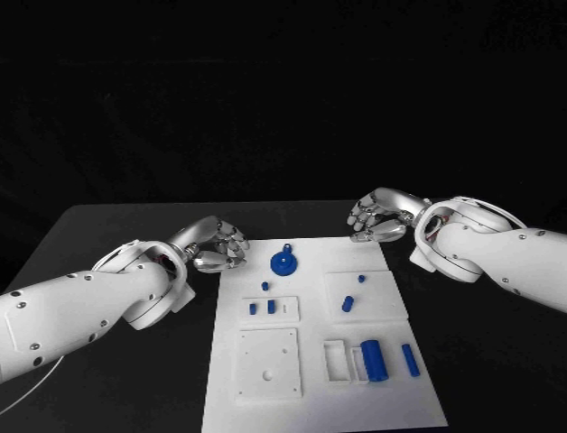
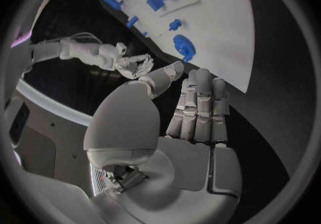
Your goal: Assemble the parts on the task board
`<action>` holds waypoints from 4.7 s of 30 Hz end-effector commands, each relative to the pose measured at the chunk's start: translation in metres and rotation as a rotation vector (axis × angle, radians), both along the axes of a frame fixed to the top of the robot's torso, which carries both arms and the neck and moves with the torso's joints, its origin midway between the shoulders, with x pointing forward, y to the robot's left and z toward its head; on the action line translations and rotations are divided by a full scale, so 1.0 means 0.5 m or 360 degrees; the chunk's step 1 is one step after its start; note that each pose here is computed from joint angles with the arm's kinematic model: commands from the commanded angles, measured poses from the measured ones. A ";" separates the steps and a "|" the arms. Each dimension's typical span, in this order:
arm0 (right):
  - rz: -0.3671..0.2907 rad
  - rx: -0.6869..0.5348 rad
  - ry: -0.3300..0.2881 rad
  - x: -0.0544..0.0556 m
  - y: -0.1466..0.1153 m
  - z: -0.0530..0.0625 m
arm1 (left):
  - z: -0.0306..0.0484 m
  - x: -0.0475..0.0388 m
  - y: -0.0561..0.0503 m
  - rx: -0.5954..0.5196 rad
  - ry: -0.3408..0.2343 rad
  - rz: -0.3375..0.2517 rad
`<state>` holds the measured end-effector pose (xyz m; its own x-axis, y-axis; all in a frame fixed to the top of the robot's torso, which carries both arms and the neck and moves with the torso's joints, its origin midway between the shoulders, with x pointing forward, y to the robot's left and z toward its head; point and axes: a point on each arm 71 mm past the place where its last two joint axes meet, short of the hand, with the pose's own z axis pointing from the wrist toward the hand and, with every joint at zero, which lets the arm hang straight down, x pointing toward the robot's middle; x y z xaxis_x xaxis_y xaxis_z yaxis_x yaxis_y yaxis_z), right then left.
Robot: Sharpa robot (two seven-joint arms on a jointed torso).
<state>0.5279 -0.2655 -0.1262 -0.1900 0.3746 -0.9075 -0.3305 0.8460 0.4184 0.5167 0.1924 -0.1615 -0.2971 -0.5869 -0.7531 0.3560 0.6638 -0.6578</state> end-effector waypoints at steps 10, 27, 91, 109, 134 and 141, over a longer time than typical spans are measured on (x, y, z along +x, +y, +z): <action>0.0134 -0.0305 -0.0032 -0.053 -0.021 -0.025 | 0.022 -0.011 0.036 -0.0859 0.0219 -0.0074; 0.0264 -0.0576 -0.0084 -0.097 0.001 -0.060 | 0.020 -0.020 0.039 -0.0896 0.0263 -0.0089; 0.0340 -0.0915 -0.0263 -0.111 0.072 -0.120 | 0.015 -0.018 0.043 -0.0882 0.0295 -0.0070; 0.0327 -0.0816 -0.0340 -0.101 0.084 -0.094 | 0.015 -0.017 0.045 -0.0881 0.0291 -0.0066; 0.0369 -0.0441 -0.0375 -0.127 0.112 -0.033 | 0.014 -0.009 0.055 -0.0881 0.0272 -0.0037; 0.0459 -0.0363 -0.0403 -0.139 0.161 -0.027 | 0.011 -0.003 0.061 -0.0883 0.0259 0.0025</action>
<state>0.4607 -0.1901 -0.1425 -0.0207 0.0755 -0.9969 -0.6119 0.7876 0.0724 0.5145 0.2226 -0.1565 -0.3902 -0.8754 -0.2854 0.2155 0.2145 -0.9527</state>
